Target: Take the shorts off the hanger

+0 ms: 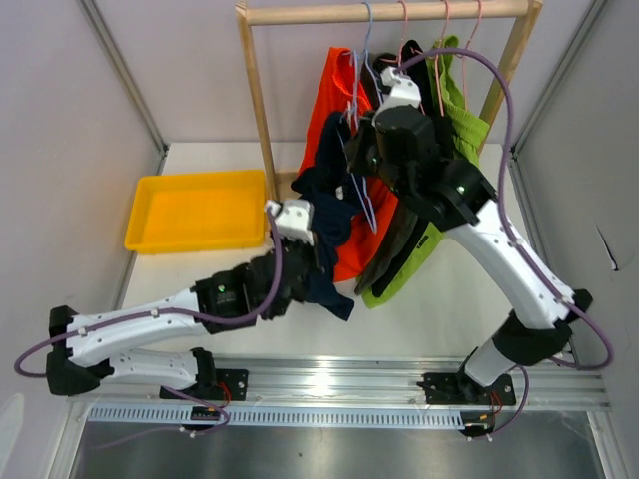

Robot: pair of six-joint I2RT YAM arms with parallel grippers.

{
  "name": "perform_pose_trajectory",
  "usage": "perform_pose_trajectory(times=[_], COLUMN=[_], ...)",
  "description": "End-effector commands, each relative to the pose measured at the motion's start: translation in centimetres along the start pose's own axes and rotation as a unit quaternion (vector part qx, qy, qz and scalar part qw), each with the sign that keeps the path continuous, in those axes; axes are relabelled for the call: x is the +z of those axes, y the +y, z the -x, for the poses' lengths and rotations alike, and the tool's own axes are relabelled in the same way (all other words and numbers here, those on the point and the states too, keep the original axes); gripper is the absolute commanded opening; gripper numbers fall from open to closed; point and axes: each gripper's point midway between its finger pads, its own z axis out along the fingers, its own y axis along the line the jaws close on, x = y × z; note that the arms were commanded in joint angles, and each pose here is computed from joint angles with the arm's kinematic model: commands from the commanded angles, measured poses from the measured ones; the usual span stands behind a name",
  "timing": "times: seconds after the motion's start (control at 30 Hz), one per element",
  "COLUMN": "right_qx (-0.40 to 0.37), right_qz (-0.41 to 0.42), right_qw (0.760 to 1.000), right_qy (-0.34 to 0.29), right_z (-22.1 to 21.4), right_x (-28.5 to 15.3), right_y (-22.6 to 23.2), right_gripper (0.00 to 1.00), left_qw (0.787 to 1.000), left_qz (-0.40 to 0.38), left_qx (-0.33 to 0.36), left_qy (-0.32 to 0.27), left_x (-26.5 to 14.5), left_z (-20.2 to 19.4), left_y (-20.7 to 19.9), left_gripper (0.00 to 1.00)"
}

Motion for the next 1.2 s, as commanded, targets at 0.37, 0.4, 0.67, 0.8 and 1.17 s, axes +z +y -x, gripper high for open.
perform_pose_trajectory(times=[0.37, 0.4, 0.67, 0.8, 1.17], right_qx=[0.065, 0.062, 0.07, 0.069, 0.045], right_qz=[0.083, 0.083, 0.112, 0.117, 0.121], right_qw=[0.994, 0.994, 0.991, 0.991, 0.991], right_qy=[0.034, 0.028, -0.005, 0.011, 0.033], right_z=[1.8, 2.4, 6.4, 4.9, 3.2], right_x=[-8.0, -7.9, -3.5, -1.6, -0.3], right_y=[1.9, 2.0, 2.5, 2.7, 2.1], right_gripper=[0.0, 0.0, 0.0, 0.0, 0.0], left_qw=[0.985, 0.983, 0.955, 0.938, 0.928], left_qz=[0.128, 0.146, 0.224, 0.257, 0.321], left_qx=[-0.001, 0.008, 0.033, 0.059, 0.044], left_qy=[-0.118, -0.116, -0.193, -0.224, -0.182], left_x=[-3.7, -4.4, -9.7, -9.5, -0.4], left_z=[18.4, 18.5, 27.2, 32.0, 32.2], left_y=[11.3, 12.3, 17.6, 18.9, 28.7], left_gripper=[0.0, 0.0, 0.0, 0.0, 0.0])
